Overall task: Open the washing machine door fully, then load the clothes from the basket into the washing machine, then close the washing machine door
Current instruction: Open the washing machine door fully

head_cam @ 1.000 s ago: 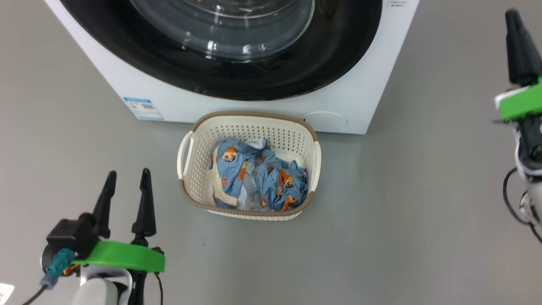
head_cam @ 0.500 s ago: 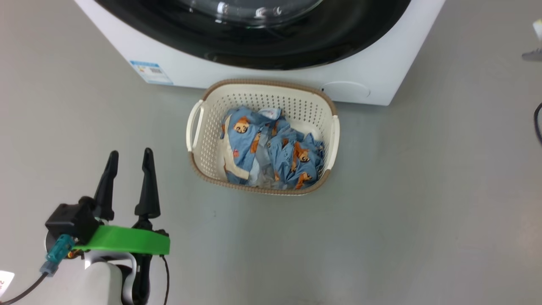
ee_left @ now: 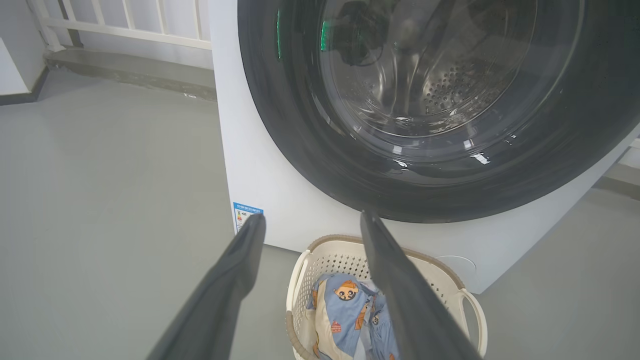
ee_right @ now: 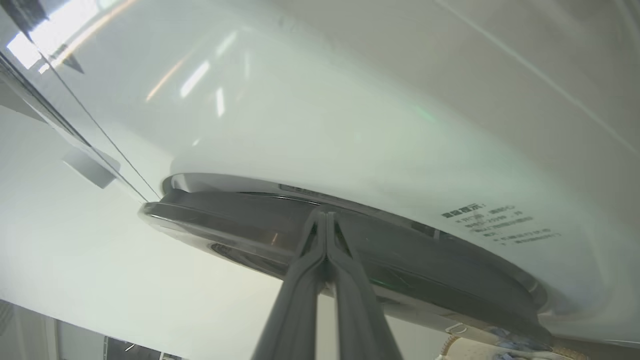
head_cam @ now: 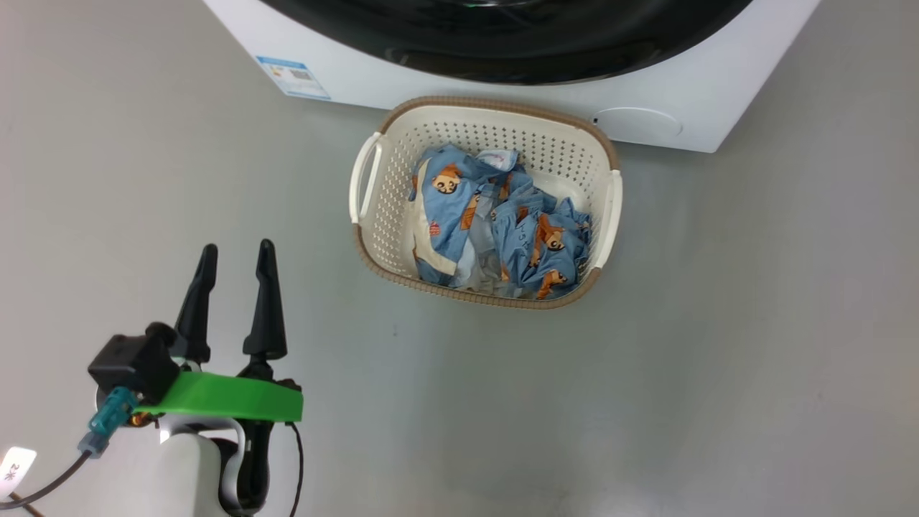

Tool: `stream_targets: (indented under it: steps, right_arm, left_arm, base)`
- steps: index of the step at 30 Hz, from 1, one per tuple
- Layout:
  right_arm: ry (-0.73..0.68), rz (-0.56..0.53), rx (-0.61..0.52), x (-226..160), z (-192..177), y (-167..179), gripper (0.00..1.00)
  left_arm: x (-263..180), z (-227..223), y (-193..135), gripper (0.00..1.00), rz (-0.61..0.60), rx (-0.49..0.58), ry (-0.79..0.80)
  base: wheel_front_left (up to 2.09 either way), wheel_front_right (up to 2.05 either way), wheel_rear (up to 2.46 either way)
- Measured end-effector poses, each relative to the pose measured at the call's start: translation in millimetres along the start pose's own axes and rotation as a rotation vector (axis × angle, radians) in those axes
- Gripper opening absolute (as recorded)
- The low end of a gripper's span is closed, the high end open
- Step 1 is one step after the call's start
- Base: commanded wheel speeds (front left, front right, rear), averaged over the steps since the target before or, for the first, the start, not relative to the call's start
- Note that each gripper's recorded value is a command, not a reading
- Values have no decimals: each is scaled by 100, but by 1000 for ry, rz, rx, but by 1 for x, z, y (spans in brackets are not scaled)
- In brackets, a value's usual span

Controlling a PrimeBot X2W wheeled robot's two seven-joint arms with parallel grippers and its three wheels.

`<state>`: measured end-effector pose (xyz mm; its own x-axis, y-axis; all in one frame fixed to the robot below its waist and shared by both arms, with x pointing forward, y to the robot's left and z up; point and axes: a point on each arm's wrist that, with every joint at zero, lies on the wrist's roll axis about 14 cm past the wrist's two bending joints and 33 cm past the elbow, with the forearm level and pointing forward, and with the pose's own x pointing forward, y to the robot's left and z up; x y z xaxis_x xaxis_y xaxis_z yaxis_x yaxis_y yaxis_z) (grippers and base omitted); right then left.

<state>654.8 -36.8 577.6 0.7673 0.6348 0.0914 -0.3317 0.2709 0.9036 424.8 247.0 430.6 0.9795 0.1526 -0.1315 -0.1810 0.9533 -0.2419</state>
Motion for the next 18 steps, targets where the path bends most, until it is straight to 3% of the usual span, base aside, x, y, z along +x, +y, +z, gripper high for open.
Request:
stream_targets:
  steps: [9,18]
  right_arm:
    - [131,8,68,22,-19,-5,0]
    - [171,-1,91,37,-23,-13,0]
  left_arm:
    - [-3,-5,10,100,35,-12,16]
    - [-6,-10,19,100,67,-41,27]
  base:
    - [0,0,0]
    - [0,0,0]
